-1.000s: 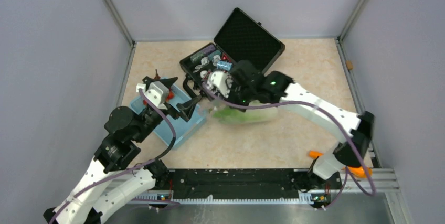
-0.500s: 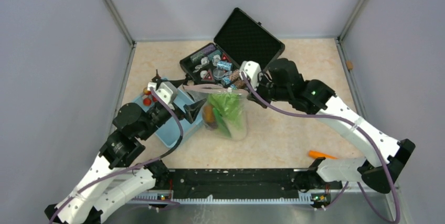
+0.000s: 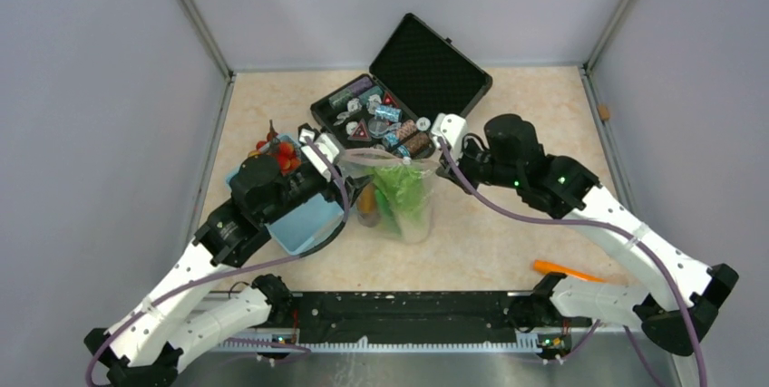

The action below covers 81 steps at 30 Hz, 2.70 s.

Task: Place the food in the zip-top bag and seal the zipper
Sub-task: Zip the zipper food storage bag at the center of the board.

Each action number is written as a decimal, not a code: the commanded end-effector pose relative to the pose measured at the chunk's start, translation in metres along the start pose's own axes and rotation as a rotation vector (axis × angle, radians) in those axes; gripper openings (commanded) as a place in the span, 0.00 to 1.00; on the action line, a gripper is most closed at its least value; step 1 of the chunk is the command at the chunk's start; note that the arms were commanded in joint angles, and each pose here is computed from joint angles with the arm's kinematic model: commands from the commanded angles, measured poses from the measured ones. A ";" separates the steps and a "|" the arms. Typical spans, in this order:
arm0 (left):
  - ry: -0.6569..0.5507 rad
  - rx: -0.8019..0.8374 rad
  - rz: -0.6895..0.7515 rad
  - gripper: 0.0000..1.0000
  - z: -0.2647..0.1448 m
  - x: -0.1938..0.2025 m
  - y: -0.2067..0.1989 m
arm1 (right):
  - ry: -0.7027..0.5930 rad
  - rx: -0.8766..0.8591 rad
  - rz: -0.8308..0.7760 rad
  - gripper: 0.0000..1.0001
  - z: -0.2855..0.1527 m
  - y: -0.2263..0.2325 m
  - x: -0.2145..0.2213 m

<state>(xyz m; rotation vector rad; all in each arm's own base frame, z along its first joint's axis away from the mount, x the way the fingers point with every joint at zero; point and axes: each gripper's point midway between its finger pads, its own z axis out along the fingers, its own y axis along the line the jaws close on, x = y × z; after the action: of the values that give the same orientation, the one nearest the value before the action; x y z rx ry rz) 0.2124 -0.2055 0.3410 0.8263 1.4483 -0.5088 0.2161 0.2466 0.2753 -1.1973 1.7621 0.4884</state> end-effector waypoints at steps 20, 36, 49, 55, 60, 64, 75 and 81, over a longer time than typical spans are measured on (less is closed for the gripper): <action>-0.061 0.603 -0.048 0.99 -0.001 -0.038 -0.092 | -0.117 -0.029 -0.161 0.00 -0.025 0.000 -0.035; 0.198 0.356 -0.128 0.99 0.049 0.043 -0.078 | -0.134 -0.008 -0.141 0.00 -0.019 -0.008 -0.050; 0.252 0.523 -0.086 0.11 0.028 0.050 -0.101 | -0.107 0.045 -0.118 0.00 -0.019 -0.019 -0.041; 0.231 0.458 -0.063 0.00 0.033 0.045 -0.090 | -0.142 0.013 -0.124 0.02 -0.027 -0.011 -0.047; 0.209 0.499 -0.048 0.00 0.038 0.037 -0.094 | -0.246 -0.068 -0.177 0.50 -0.049 0.005 -0.074; 0.193 0.529 -0.048 0.00 0.040 0.029 -0.098 | -0.276 -0.170 -0.232 0.52 -0.054 0.020 -0.088; 0.125 0.557 -0.045 0.00 0.040 0.011 -0.102 | -0.256 -0.410 -0.271 0.51 -0.020 0.050 -0.077; 0.122 0.563 -0.050 0.00 0.041 0.011 -0.104 | -0.249 -0.455 -0.268 0.44 -0.013 0.056 -0.074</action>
<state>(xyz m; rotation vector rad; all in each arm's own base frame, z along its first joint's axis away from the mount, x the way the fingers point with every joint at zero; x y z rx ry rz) 0.1628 -0.2878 0.2668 1.3045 1.6233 -0.9070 0.1776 0.2945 0.3239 -1.5451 1.3879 0.8119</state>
